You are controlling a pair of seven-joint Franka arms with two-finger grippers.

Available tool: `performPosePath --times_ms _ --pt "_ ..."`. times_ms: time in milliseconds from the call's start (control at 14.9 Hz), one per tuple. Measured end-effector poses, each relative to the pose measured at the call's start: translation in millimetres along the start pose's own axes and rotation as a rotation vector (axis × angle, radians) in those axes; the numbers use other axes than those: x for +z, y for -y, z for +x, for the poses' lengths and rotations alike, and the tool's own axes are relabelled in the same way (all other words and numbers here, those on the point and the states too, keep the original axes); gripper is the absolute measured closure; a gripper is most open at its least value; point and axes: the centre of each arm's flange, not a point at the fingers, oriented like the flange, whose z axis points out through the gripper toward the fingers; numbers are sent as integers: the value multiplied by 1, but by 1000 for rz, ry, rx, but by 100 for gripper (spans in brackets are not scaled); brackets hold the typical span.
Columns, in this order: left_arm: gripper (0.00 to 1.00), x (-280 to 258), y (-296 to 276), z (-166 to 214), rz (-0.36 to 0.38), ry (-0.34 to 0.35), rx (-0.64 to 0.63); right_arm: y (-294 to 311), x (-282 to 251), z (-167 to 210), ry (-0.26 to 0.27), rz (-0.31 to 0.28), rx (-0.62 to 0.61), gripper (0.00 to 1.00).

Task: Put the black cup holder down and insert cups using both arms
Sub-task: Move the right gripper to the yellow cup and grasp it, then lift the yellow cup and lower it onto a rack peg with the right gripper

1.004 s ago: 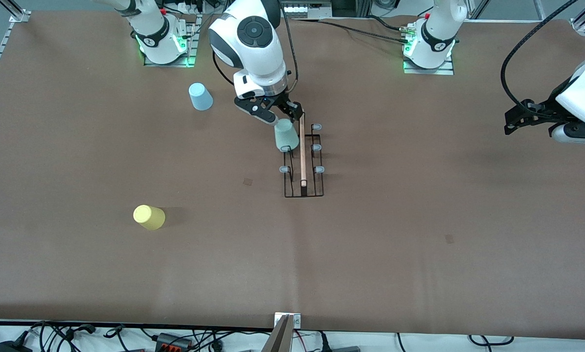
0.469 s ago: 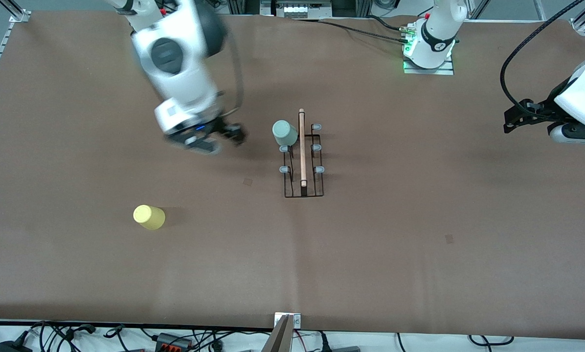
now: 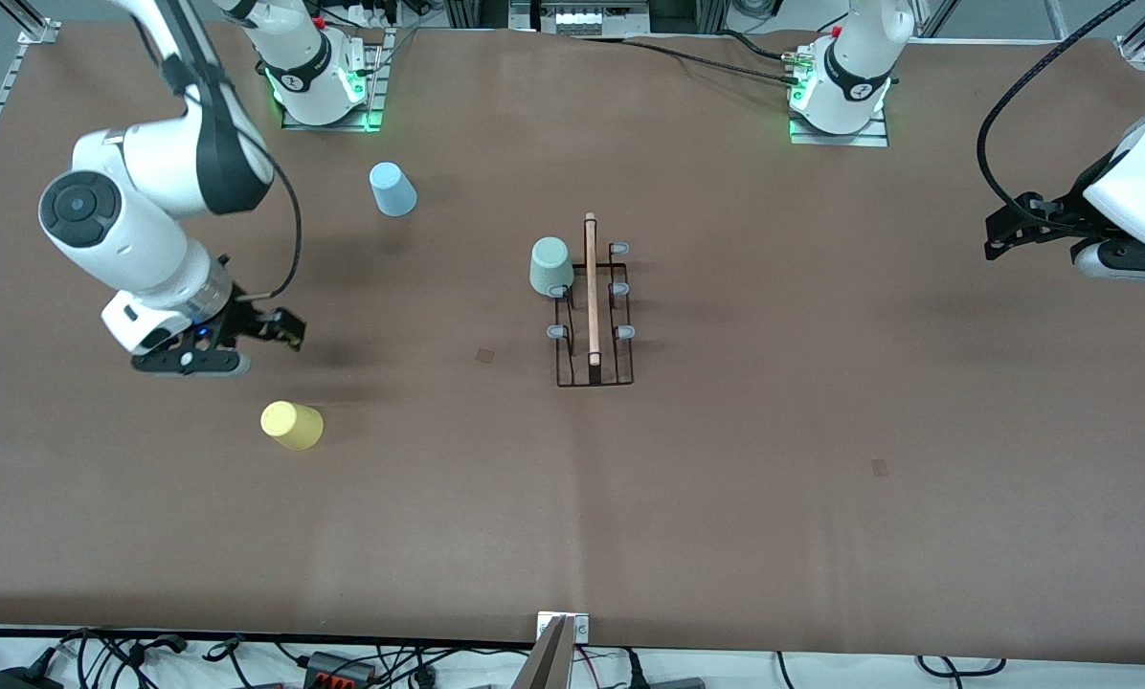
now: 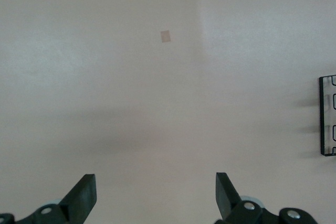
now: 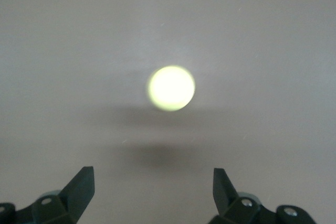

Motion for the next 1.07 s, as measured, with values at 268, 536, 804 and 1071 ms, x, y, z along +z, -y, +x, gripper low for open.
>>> performPosePath --times_ms 268,536,804,1071 --pt "0 -1 -1 0 0 -1 2 -13 57 9 -86 7 -85 0" --pt "0 -2 -1 0 0 -4 2 -14 98 14 -134 27 -111 0" --pt "0 -2 -2 0 0 -4 3 -9 122 17 -153 44 -114 0" --pt "0 0 -2 1 0 -1 4 -7 132 17 -156 49 -118 0"
